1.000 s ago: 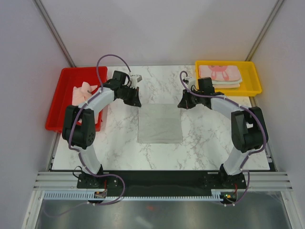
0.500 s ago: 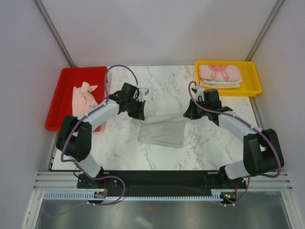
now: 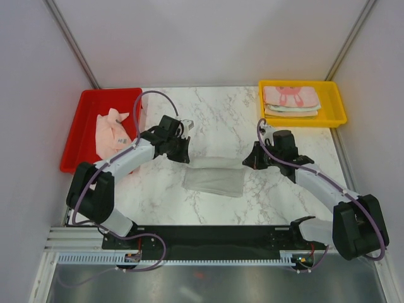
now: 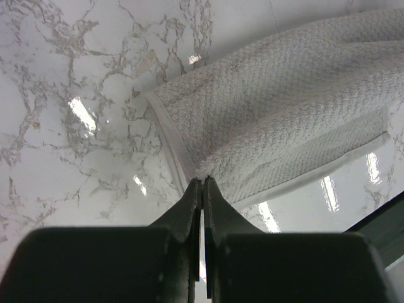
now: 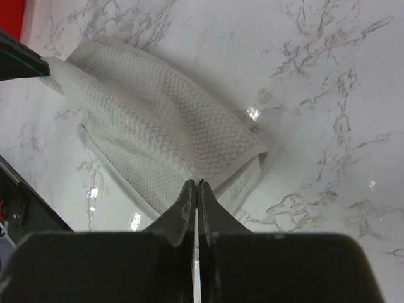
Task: Fold and stack the towels
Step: Fold the towel
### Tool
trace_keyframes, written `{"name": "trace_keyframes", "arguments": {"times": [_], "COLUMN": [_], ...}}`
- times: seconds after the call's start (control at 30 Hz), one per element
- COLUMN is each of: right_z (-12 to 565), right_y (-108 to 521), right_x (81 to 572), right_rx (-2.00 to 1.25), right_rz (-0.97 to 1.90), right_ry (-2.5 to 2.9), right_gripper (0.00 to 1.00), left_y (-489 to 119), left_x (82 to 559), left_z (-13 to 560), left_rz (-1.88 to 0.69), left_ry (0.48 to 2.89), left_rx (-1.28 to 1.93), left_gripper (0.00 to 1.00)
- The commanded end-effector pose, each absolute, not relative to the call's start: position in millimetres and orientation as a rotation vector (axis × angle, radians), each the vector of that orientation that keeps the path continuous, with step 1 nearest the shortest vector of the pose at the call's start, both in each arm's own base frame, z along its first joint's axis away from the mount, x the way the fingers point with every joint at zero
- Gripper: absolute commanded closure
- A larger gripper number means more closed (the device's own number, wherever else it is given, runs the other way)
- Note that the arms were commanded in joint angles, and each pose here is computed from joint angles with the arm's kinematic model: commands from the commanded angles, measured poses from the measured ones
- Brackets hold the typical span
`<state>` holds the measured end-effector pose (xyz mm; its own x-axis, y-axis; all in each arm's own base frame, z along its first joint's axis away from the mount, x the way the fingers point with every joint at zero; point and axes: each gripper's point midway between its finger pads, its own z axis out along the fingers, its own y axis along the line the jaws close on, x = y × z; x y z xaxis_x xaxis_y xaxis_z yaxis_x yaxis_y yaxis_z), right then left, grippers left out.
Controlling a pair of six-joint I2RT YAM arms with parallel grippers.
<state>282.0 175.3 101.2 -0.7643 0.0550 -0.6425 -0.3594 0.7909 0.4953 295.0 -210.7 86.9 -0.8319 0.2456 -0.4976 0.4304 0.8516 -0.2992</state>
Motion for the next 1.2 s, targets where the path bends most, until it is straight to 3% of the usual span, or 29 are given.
{"name": "trace_keyframes", "arguments": {"times": [0.0,0.5,0.97,1.17], "right_z": [107,77,64,65], "right_y": [183,186,188,192], "right_x": [274,223,206,198], "right_rx": [-0.200,-0.159,-0.156,-0.169], "right_rz": [0.873,0.911,0.948,0.990], "right_ry": [2.291,2.353,2.362,2.363], "right_gripper": [1.00,1.00,1.00,0.94], "left_y": [-208,-199,-196,-193], "left_x": [293,261,239,241], "left_z": [101,68,47,47], "left_rz": [-0.549,-0.446,-0.363,-0.338], "left_ry": [2.548,2.674,2.727,2.723], "left_rx": [0.413,0.293,0.269,0.224], "left_gripper": [0.98,0.98,0.98,0.89]}}
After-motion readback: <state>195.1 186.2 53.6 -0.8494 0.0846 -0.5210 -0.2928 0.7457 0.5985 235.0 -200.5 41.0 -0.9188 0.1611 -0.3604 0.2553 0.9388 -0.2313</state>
